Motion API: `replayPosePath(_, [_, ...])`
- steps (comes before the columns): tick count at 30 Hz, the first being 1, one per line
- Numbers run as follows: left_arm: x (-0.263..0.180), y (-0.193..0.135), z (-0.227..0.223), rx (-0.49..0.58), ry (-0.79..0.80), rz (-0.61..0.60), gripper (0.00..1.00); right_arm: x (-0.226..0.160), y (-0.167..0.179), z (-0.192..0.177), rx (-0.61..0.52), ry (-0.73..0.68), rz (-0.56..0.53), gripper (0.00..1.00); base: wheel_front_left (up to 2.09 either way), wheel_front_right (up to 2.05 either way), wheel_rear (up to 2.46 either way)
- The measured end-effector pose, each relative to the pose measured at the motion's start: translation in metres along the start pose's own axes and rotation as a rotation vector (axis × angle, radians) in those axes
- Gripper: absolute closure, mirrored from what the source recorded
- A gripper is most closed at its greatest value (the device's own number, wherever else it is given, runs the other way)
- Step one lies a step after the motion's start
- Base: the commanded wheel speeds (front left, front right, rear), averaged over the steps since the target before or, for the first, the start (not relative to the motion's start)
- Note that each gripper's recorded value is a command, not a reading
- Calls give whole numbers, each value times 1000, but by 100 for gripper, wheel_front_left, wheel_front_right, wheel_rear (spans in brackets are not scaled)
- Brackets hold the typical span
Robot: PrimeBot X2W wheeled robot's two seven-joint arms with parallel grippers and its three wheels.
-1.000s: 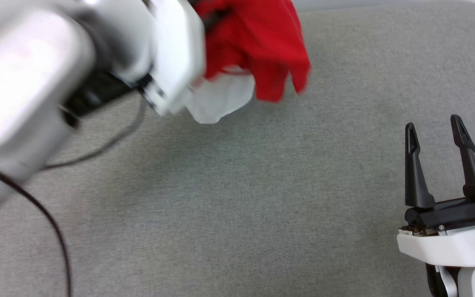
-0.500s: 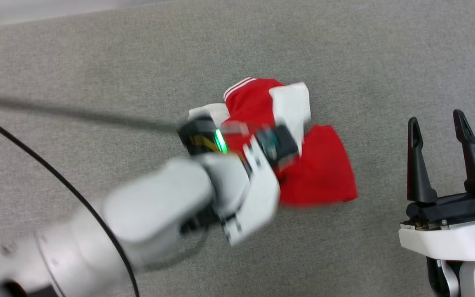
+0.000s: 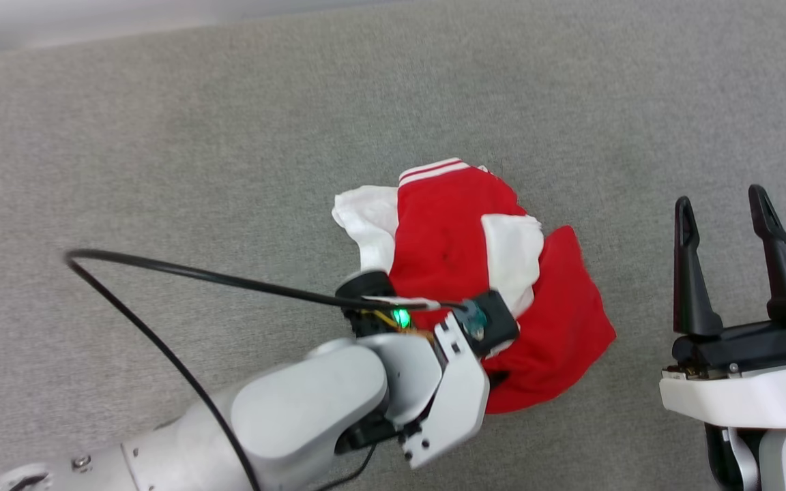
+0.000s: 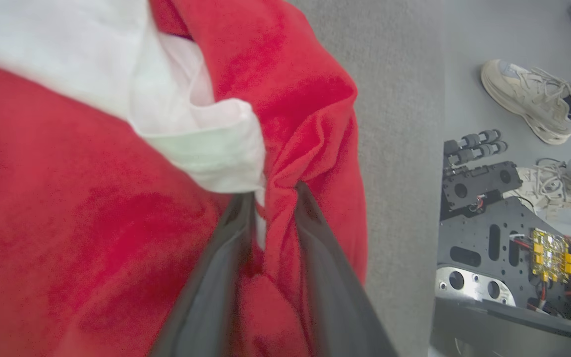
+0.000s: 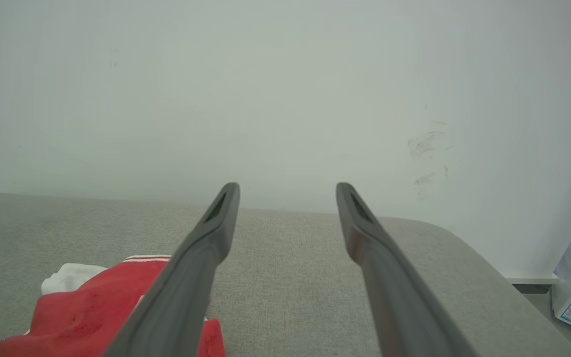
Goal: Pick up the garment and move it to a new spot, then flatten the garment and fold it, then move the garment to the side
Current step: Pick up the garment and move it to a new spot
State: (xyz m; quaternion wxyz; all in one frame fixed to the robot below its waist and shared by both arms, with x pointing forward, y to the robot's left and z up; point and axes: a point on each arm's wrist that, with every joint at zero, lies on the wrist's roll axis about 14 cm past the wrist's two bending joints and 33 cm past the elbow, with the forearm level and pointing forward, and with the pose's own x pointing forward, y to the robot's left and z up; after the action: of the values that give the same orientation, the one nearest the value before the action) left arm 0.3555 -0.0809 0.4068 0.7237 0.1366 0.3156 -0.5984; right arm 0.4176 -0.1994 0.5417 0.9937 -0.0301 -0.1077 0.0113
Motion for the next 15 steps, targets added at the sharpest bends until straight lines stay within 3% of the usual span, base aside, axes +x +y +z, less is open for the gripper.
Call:
replayPosePath(9, [-35, 25, 77, 68, -366, 150, 0, -13, 4, 15, 8, -25, 9, 0, 0, 0, 0])
replayPosePath(15, [-86, 46, 121, 89, -617, 334, 0, -18, 15, 26, 21, -51, 37, 0, 0, 0, 0])
